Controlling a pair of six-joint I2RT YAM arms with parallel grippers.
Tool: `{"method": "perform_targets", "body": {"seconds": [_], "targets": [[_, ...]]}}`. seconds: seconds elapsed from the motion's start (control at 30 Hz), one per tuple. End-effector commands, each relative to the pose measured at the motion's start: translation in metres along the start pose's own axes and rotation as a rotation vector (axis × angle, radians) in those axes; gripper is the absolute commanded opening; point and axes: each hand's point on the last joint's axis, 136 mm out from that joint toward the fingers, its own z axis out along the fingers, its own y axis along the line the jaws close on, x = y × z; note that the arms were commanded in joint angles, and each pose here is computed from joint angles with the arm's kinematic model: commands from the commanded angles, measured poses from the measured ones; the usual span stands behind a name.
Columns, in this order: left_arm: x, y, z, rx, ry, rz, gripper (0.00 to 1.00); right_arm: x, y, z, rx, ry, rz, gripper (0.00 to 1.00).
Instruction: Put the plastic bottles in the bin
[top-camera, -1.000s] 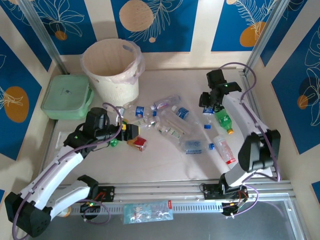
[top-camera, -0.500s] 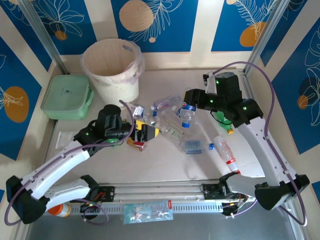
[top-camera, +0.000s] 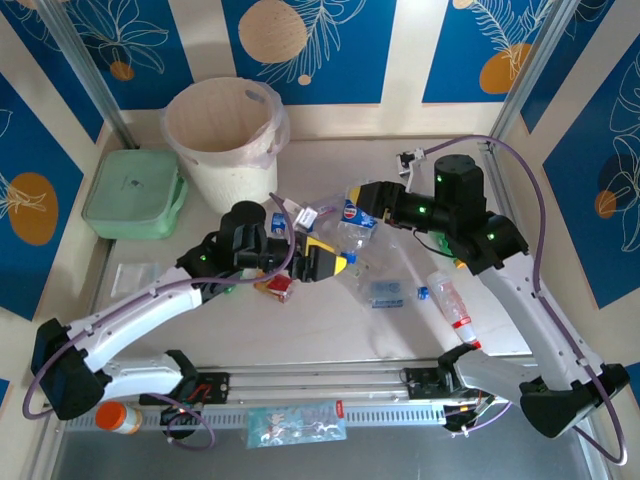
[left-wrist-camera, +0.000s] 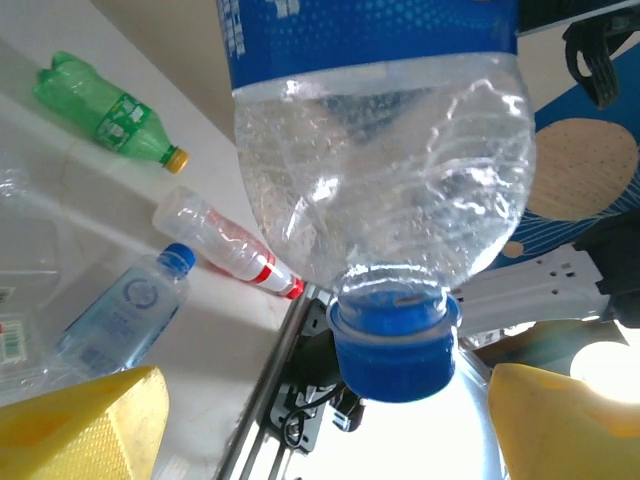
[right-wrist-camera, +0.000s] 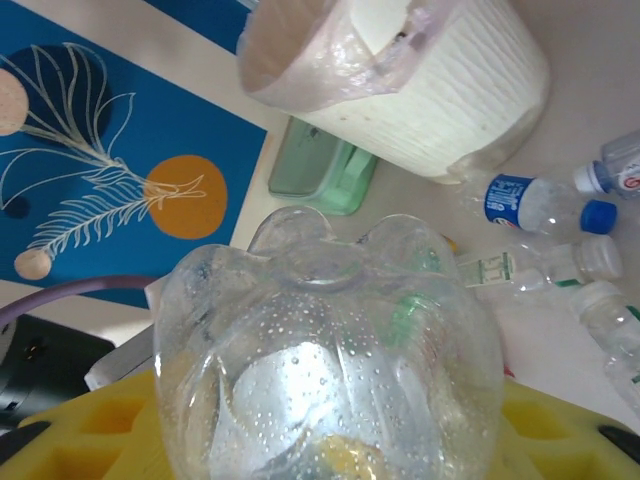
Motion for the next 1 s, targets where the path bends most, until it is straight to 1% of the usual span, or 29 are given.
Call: {"method": "perform_targets", "body": {"seconds": [0.0, 0.13, 0.37, 0.5, 0.6, 0.73, 0.83, 0.93, 0.97], "targets": [[-0.016, -0.027, 0.000, 0.093, -0.029, 0.033, 0.80, 0.005, 0.012, -0.002, -0.061, 0.002, 0.003, 0.51], [-0.018, -0.035, 0.006, 0.142, -0.024, 0.019, 0.71, 0.008, 0.015, 0.000, -0.064, -0.001, -0.005, 0.51], [-0.019, -0.043, 0.013, 0.179, -0.007, 0.015, 0.55, 0.010, 0.018, -0.001, -0.057, -0.024, -0.029, 0.51], [-0.021, -0.046, 0.013, 0.189, -0.008, 0.021, 0.38, 0.011, 0.016, -0.001, -0.048, -0.028, -0.037, 0.52], [-0.022, -0.048, 0.013, 0.193, -0.009, 0.028, 0.29, 0.012, 0.012, -0.001, -0.035, -0.031, -0.041, 0.52], [-0.023, -0.050, 0.013, 0.190, -0.009, 0.039, 0.20, 0.013, 0.011, -0.003, -0.033, -0.034, -0.050, 0.52], [-0.023, -0.052, 0.011, 0.173, -0.007, 0.058, 0.13, 0.013, 0.011, -0.006, -0.019, -0.036, -0.066, 0.64], [-0.026, -0.046, 0.006, 0.105, -0.006, 0.095, 0.08, 0.008, 0.012, -0.018, 0.009, -0.069, -0.098, 0.75], [-0.028, -0.042, 0.004, 0.072, -0.011, 0.102, 0.06, 0.005, 0.013, -0.024, 0.017, -0.087, -0.112, 0.80]]}}
